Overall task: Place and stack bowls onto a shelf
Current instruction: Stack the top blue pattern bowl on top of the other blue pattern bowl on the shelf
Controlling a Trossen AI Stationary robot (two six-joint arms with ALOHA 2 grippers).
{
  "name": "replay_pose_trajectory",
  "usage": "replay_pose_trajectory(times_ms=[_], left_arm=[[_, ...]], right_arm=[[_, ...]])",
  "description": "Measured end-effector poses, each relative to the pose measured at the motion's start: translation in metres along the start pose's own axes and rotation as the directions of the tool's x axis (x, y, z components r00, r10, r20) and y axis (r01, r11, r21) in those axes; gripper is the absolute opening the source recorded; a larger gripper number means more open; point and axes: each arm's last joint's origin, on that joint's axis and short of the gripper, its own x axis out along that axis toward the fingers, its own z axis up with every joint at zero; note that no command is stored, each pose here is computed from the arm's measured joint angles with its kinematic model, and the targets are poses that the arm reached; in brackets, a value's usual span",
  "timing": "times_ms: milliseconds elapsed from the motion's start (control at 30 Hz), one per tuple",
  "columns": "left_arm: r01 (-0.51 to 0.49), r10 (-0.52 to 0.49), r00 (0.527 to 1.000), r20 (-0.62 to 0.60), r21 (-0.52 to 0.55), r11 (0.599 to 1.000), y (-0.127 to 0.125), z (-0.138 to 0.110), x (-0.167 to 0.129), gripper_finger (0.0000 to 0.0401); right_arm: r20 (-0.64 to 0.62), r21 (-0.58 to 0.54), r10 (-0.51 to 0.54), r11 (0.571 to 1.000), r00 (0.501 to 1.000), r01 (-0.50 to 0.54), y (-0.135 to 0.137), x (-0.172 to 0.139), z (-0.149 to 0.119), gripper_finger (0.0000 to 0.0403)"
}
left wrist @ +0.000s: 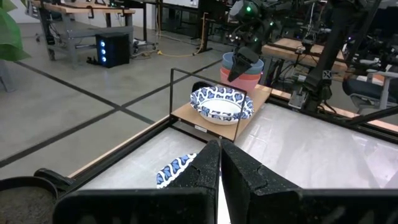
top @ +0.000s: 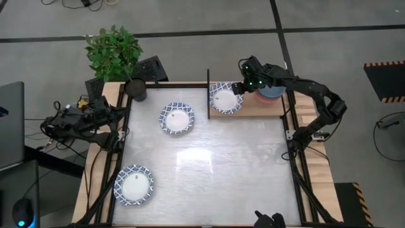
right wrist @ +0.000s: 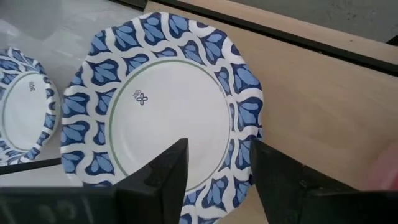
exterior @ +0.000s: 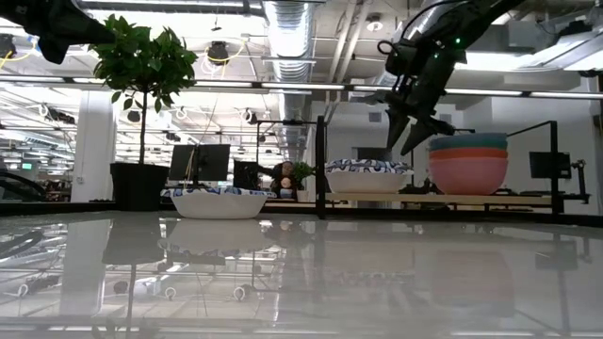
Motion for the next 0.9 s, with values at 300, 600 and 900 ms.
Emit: replay_pose_trajectory(times_ms=[300, 600, 900], left_arm=[[0.0, 0.0, 1.0, 0.0, 0.0, 1.0, 0.0, 0.0, 0.0, 0.0], [-0.007, 0.007, 1.0, 0.001, 0.0, 1.0, 0.0, 0.0, 0.0, 0.0], [-0.009, 0.009, 1.0, 0.002, 0.0, 1.0, 0.0, 0.0, 0.0, 0.0]], right_arm=[[0.098, -0.102, 0.106, 0.99, 0.989, -0.096, 0.032, -0.055, -0.001, 0.0188], [0.129, -0.737, 0.474, 0.633, 0.871, -0.235, 0.139, -0.078, -0.056, 0.0187], [0.152, -0.979, 0.391, 0.183, 0.908, 0.085, 0.217, 0.001, -0.133, 0.0187]])
